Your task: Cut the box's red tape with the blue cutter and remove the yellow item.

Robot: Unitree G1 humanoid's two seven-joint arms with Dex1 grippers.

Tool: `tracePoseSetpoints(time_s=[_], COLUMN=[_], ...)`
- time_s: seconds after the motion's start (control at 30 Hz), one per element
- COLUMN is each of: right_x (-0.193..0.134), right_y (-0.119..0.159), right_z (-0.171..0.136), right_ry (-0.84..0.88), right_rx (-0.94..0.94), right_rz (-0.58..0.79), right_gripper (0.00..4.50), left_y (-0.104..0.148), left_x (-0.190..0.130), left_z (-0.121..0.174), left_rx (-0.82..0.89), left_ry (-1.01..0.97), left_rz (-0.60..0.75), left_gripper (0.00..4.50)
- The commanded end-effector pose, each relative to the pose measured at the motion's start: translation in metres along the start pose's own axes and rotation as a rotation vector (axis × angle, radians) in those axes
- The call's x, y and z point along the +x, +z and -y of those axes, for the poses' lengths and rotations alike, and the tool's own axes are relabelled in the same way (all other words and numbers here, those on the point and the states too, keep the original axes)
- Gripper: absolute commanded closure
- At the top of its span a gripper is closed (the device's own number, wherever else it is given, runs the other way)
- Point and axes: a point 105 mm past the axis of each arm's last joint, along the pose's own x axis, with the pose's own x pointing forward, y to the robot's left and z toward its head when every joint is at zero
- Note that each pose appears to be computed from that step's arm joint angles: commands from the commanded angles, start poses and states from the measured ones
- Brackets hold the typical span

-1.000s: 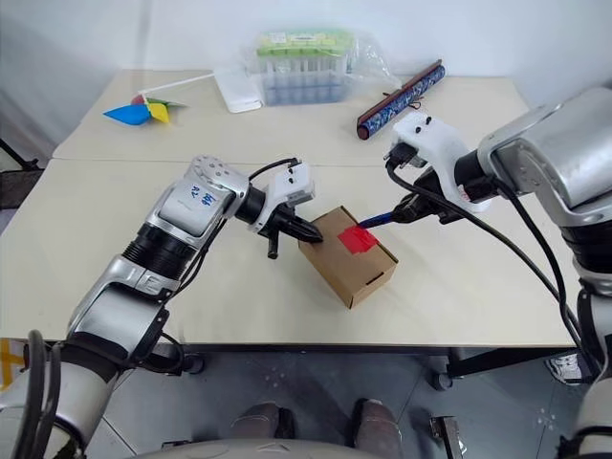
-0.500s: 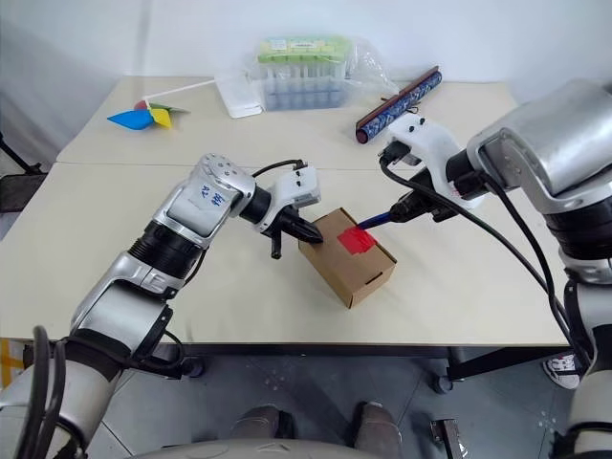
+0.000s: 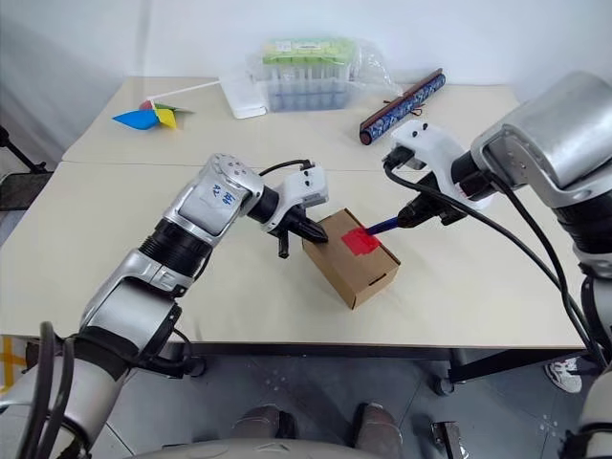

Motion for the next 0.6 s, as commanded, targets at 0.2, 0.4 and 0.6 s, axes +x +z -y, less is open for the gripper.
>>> tracePoseSetpoints(time_s=[0.2,0.4,0.6], right_x=[-0.003,-0.009,-0.018], right_y=[-0.016,-0.022,-0.027], right_z=[-0.002,-0.001,0.001], right_ry=[0.013,0.012,0.002], right_rx=[0.001,-0.022,-0.038], right_rz=[-0.081,-0.103,-0.108], right_gripper=[4.35,4.35,4.35], left_y=[-0.052,-0.052,-0.052], left_x=[0.025,0.026,0.027], left_z=[0.0,0.0,0.0], left_rx=[-0.129,-0.134,-0.136], left_ry=[0.028,0.028,0.024], left_rz=[-0.176,-0.173,-0.171], left_gripper=[4.5,4.5,4.5])
